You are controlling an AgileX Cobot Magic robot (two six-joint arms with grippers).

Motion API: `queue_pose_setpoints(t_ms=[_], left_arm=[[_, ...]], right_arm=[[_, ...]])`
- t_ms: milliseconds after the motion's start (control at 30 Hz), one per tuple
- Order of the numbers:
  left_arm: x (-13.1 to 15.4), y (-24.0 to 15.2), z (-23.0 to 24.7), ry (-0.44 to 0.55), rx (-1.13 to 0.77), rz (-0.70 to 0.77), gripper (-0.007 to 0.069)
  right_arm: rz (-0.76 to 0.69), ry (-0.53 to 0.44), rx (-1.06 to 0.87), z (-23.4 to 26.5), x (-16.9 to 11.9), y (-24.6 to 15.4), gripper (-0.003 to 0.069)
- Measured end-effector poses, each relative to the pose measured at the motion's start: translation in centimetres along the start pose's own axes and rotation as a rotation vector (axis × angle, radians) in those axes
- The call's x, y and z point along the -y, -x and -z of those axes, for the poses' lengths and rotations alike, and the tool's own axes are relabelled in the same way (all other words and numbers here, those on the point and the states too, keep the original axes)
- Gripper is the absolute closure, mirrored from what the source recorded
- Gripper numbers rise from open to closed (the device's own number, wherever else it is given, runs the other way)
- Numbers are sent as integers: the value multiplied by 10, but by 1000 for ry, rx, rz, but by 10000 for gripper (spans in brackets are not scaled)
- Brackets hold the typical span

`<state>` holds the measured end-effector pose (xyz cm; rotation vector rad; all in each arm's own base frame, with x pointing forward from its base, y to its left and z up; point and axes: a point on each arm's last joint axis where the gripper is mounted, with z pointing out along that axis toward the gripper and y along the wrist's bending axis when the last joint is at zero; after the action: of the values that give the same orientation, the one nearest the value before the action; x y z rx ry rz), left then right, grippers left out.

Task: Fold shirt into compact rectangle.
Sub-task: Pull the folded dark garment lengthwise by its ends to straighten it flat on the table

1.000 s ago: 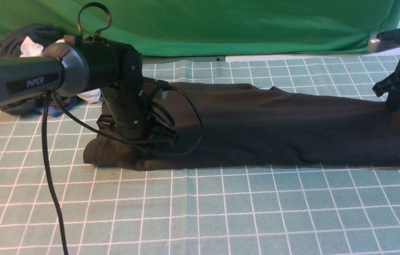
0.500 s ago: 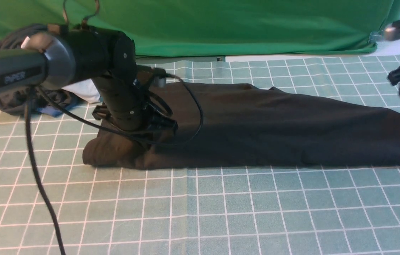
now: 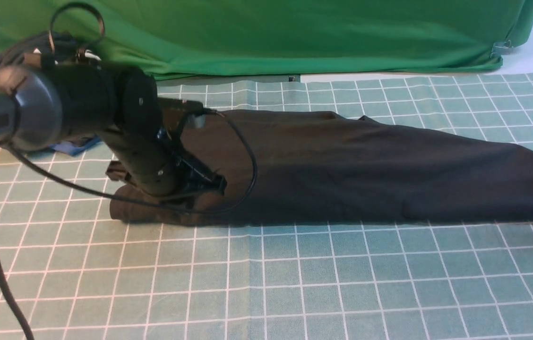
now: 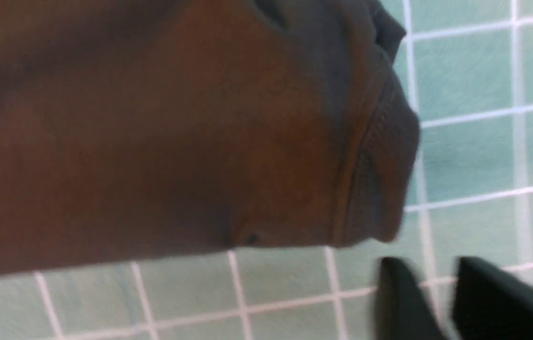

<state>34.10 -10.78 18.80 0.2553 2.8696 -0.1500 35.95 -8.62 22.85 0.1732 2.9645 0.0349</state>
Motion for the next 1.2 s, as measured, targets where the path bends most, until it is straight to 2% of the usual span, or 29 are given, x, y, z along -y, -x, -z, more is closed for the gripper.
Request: queue_pose_setpoints(t_ms=[67,133,200,233,267,367,400,433,467,533,767,833,900,967,1000,1033,1067,1100,1200], left_arm=[[-3,-2,-3,2,4,9,614],[-4,-2,-3,2,7,15,614],[-5,-1,-3,3,15,18,614],[-5,-1,-3,3,16,18,614],[-5,-1,-3,3,16,18,614],[-5,-1,-3,-1,18,21,614],[-5,-1,-3,-2,18,23,614],[-5,-1,-3,-2,19,24,614],[-5,-1,-3,-2,19,24,614],[-5,-1,-3,-2,19,25,614],[-5,2,1,-4,30,45,614],[-8,11,11,-7,48,86,614],[-15,22,23,-9,63,138,614],[-28,36,39,-11,78,190,614],[-32,40,42,-10,85,201,614],[-41,50,51,-5,111,219,614],[-41,52,52,-5,116,217,614],[-49,62,58,4,147,216,613],[-61,81,60,19,184,200,602]], right_arm=[[-32,36,-12,-13,5,2,228],[-40,48,-28,-24,6,4,116],[-42,56,-53,-35,6,4,68],[-41,64,-72,-43,6,5,70],[-38,67,-85,-47,6,4,85],[0,75,-115,-57,7,3,290],[19,76,-120,-58,7,3,453],[24,73,-123,-57,7,3,533],[29,69,-129,-57,7,3,573],[46,55,-150,-54,9,3,612],[102,-43,-274,-44,19,-4,609],[75,-56,-278,-44,20,-4,578],[49,-67,-278,-43,21,-4,489],[30,-77,-285,-41,21,-3,344],[28,-79,-289,-39,22,-2,316],[17,-84,-285,-36,22,0,230],[16,-84,-284,-35,22,0,221],[10,-87,-270,-31,22,2,160],[28,-99,-217,-12,13,4,135]])
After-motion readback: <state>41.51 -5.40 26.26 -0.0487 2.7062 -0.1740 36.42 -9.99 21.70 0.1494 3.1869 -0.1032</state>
